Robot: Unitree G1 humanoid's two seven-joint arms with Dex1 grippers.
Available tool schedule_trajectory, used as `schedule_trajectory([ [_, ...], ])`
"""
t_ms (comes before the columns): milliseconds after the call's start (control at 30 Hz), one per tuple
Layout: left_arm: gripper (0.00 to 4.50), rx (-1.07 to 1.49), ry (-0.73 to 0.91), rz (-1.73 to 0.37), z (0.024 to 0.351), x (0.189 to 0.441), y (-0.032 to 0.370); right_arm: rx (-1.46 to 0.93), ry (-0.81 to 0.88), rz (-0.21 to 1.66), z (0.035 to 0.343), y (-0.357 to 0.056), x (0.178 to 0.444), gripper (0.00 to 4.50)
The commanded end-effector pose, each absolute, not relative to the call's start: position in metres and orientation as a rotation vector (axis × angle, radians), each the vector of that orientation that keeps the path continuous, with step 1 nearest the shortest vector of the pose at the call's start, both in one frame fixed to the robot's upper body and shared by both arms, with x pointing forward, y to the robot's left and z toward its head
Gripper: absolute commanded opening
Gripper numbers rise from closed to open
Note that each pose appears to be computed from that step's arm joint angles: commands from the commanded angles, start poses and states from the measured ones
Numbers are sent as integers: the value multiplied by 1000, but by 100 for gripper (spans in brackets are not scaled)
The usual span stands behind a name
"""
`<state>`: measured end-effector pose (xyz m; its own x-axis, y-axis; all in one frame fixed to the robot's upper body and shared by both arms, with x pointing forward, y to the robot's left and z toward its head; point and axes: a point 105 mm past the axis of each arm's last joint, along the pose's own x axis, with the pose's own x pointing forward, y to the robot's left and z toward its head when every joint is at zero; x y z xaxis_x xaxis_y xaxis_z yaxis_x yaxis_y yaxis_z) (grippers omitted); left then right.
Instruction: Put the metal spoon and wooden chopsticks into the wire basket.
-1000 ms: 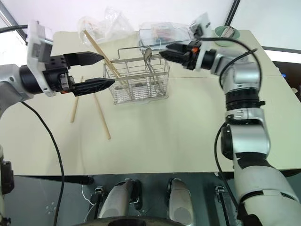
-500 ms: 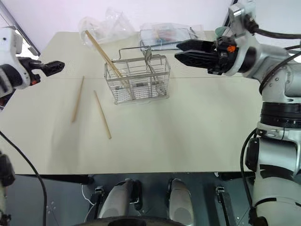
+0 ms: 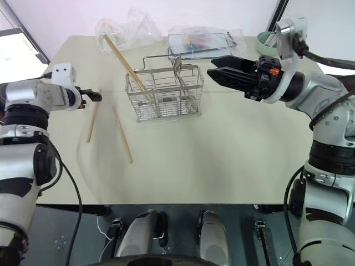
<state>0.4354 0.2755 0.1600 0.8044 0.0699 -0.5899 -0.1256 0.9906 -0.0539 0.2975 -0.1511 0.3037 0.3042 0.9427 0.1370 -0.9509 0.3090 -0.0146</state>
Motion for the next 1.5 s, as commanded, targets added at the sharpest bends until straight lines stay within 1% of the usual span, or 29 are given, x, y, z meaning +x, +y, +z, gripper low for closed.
schedule_trajectory([
  [33, 450, -52, 595, 108, 167, 441, 278, 44, -179, 1246, 314, -153, 285, 243],
  [167, 450, -18, 633, 98, 153, 441, 275, 46, -179, 1224, 314, -156, 282, 243],
  [300, 450, -5, 636, 77, 150, 442, 271, 35, -166, 1217, 311, -158, 280, 243],
  [400, 366, -8, 629, 66, 150, 444, 268, 34, -163, 1211, 311, -158, 281, 247],
  [633, 29, -13, 610, 84, 156, 444, 274, 35, -149, 1211, 307, -157, 285, 247],
  [667, 7, -16, 605, 90, 156, 444, 275, 35, -148, 1212, 307, -157, 285, 247],
  [700, 7, -16, 601, 96, 157, 444, 277, 35, -147, 1213, 307, -157, 285, 247],
  [767, 7, -16, 540, 118, 169, 447, 284, 30, -141, 1216, 306, -157, 286, 247],
  [833, 7, -21, 383, 106, 199, 457, 285, 27, -136, 1213, 305, -158, 288, 247],
  [900, 7, -22, 180, 103, 242, 464, 286, 26, -128, 1202, 305, -161, 290, 247],
  [967, 7, -59, -9, 85, 284, 465, 283, 24, -122, 1190, 305, -164, 293, 247],
  [1033, 7, -207, -267, 2, 346, 455, 274, 25, -115, 1171, 307, -167, 295, 247],
  [1067, 7, -276, -362, -48, 370, 448, 268, 27, -112, 1164, 307, -169, 296, 247],
  [1133, 7, -365, -519, -193, 410, 428, 246, 21, -96, 1153, 306, -172, 296, 247],
  [1167, 7, -394, -570, -259, 424, 419, 234, 17, -86, 1149, 304, -173, 295, 247],
  [1233, 7, -434, -622, -355, 438, 403, 214, 7, -70, 1145, 301, -175, 294, 247],
  [1300, 7, -450, -637, -427, 445, 393, 196, 0, -56, 1148, 298, -176, 292, 247],
  [1367, 7, -421, -643, -525, 451, 383, 167, -5, -45, 1141, 294, -177, 290, 247],
  [1433, 7, -389, -628, -592, 450, 378, 146, -6, -42, 1129, 292, -178, 290, 247],
  [1500, 7, -349, -592, -609, 438, 381, 133, -4, -45, 1121, 291, -178, 290, 247],
])
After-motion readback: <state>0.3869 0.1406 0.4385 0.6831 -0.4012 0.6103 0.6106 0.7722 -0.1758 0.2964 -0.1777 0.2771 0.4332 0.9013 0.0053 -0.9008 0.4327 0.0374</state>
